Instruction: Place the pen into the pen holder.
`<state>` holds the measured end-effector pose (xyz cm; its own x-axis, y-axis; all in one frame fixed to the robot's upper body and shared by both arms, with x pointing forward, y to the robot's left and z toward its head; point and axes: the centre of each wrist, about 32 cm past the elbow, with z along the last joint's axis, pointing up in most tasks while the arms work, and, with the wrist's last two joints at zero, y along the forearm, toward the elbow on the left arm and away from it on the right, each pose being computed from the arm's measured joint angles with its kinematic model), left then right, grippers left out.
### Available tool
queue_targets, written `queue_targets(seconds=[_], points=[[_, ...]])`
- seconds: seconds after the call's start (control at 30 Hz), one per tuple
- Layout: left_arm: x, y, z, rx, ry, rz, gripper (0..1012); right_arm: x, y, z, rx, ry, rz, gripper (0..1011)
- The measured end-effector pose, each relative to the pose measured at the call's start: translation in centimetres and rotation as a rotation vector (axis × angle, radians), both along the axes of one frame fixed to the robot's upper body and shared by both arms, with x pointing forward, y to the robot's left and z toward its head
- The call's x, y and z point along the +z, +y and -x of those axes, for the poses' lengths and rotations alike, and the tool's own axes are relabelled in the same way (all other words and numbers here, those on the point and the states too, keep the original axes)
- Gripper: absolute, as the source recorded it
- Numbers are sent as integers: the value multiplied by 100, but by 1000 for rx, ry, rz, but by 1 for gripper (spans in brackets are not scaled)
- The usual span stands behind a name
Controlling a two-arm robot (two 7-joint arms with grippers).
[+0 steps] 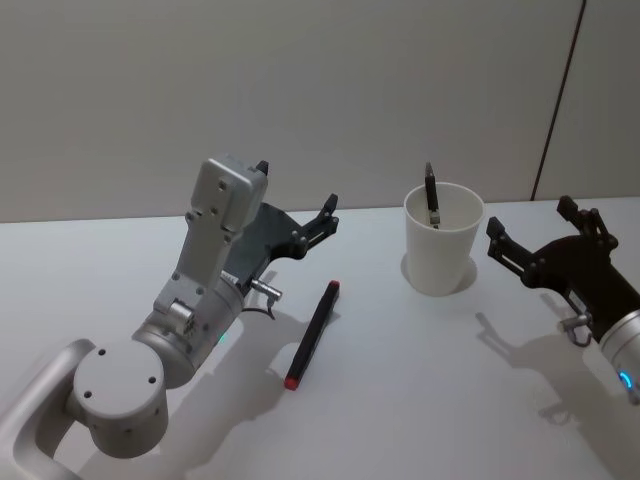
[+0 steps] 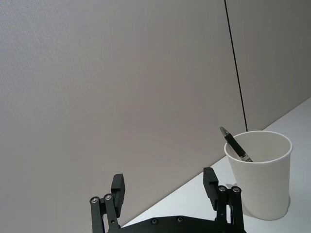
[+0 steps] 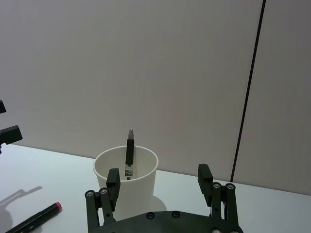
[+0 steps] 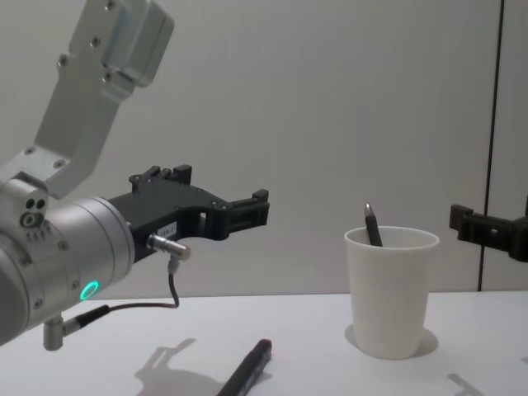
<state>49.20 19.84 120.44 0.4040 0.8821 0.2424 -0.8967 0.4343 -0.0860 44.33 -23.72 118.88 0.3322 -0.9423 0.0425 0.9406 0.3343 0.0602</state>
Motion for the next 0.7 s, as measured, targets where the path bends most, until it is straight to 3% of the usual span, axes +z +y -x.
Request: queue_targets(seconds=[0.43,0.7], points=[[9,7,24,-7,14,6,1001,0,1,0,1,0,0,1001],[38,36,115,-15,47,11,1001,0,1,0,1,-1,0,1002]])
